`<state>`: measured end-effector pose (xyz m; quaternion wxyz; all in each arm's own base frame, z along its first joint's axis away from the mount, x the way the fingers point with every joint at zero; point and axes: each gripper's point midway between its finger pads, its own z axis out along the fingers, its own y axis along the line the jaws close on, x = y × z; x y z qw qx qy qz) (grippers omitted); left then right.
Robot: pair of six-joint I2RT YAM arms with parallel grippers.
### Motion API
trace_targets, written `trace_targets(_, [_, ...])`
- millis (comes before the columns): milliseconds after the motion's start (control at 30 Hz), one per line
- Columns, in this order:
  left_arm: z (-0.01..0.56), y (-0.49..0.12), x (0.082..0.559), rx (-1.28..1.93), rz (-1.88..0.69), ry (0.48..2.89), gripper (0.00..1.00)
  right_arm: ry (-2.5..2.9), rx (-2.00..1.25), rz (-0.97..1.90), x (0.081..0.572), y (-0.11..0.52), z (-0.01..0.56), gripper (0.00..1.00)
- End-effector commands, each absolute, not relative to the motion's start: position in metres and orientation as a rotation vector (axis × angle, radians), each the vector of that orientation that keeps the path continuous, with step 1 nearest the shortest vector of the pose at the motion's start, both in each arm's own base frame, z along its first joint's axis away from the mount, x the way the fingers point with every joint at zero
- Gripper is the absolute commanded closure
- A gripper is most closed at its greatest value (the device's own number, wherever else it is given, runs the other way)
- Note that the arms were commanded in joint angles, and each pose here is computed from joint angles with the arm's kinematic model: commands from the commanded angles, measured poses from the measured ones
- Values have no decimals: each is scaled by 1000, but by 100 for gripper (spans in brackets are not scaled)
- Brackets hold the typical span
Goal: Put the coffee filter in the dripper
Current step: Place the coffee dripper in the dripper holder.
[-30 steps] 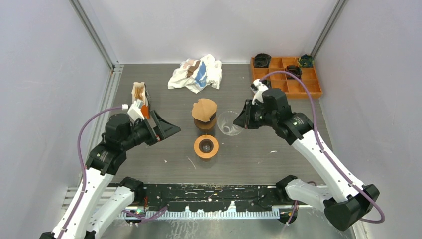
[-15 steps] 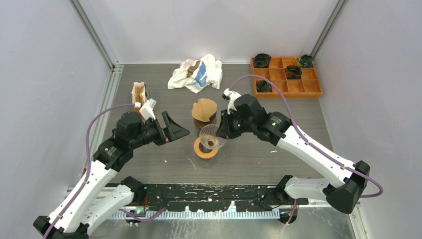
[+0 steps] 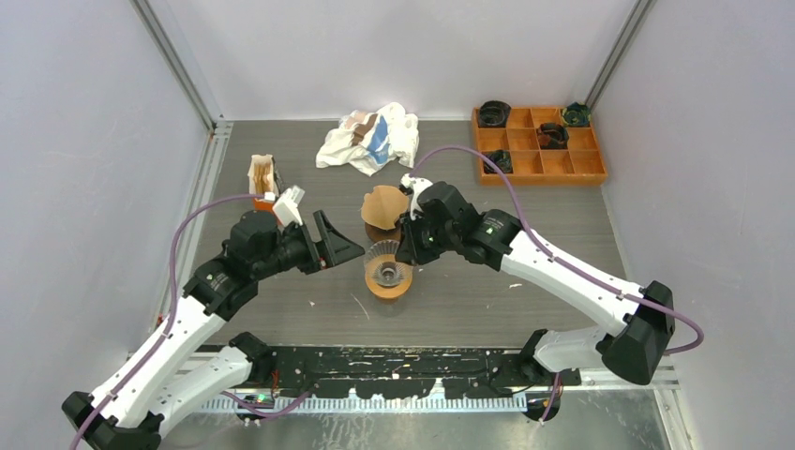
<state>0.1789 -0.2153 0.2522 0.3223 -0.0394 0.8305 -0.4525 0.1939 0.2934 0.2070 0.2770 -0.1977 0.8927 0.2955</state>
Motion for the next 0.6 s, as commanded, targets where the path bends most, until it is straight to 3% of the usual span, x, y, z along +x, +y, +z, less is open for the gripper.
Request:
trace_targets(0, [258,-224,187,-90,-1199,2132,17,2289,-515,842,206,309,233,96])
trace_targets(567, [236,-235,185,-71,-1183,2208,37,2355,-520,790,203,304,202,96])
